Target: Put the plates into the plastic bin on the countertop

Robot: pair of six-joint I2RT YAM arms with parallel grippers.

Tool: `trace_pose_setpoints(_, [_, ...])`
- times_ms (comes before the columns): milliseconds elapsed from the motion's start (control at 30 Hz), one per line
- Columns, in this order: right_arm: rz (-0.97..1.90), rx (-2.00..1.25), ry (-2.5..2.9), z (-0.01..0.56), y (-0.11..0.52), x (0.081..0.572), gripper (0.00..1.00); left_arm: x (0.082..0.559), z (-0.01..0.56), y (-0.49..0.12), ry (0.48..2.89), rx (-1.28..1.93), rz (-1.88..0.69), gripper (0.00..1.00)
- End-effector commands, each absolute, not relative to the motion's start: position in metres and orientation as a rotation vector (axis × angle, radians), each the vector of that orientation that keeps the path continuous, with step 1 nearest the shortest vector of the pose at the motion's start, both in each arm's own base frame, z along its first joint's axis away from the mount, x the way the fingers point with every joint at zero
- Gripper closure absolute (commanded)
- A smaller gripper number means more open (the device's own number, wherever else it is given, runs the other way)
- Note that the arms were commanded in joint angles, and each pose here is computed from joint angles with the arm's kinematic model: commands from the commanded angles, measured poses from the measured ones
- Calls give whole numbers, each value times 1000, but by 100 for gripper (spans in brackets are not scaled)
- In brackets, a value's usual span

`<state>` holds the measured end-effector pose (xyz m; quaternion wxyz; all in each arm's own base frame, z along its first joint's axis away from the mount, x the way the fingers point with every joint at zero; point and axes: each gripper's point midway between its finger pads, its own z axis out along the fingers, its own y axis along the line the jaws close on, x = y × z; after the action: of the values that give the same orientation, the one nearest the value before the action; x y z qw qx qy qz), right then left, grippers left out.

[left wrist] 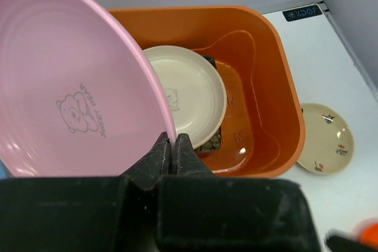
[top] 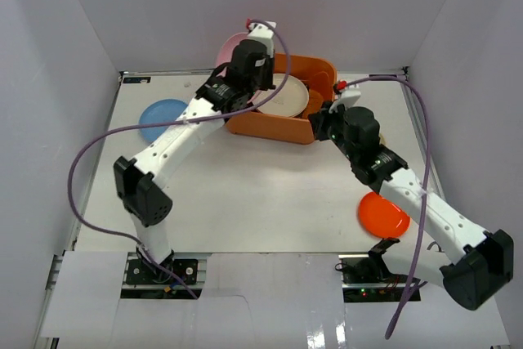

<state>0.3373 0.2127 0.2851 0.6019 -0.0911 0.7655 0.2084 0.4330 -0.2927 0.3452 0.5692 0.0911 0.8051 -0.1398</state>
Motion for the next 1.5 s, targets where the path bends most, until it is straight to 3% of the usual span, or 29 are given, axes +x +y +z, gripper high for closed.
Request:
trace_pose_setpoints(0, [576,-165,1771,271,208,313,92,458,347,-320,1829,337,-226,100])
trace_pose_setpoints(333, [601,-115,1821,233,181,271,92,505,295,-409,1754,613,-229,100])
trace_pose_setpoints(700, [561,-111,1783,232,167,263,92,512,209,-428,1858,705,-203,100])
trace_pose_setpoints(733, [552,-114,1793,230,165,262,92,513,209,-428,1856,706,-207,97])
trace_pose_setpoints(767, [539,-115,1807,228,163,261,92,513,211,-429,1851,703,-211,84])
trace_pose_setpoints(833, [533,-115,1803,229,162,261,92,512,218,-431,1840,701,-231,70])
trace_pose_setpoints(867, [529,-111,1802,229,160,261,92,511,230,-432,1820,692,-246,50])
trace_pose_setpoints(1000, [506,-96,1803,227,156,262,92,511,267,-432,1752,651,-271,12])
trace_pose_setpoints(1100, [489,-97,1821,223,155,262,92,507,308,-424,1701,581,-297,5])
trace_pose_setpoints(1233, [495,-101,1832,219,157,262,92,496,359,-395,1655,456,-313,5])
trace_pose_setpoints(1333, [523,-110,1839,214,162,262,92,488,378,-346,1694,305,-325,5])
trace_pose_setpoints(1467, [577,-143,1862,210,174,260,92,479,351,-240,1855,38,-430,5])
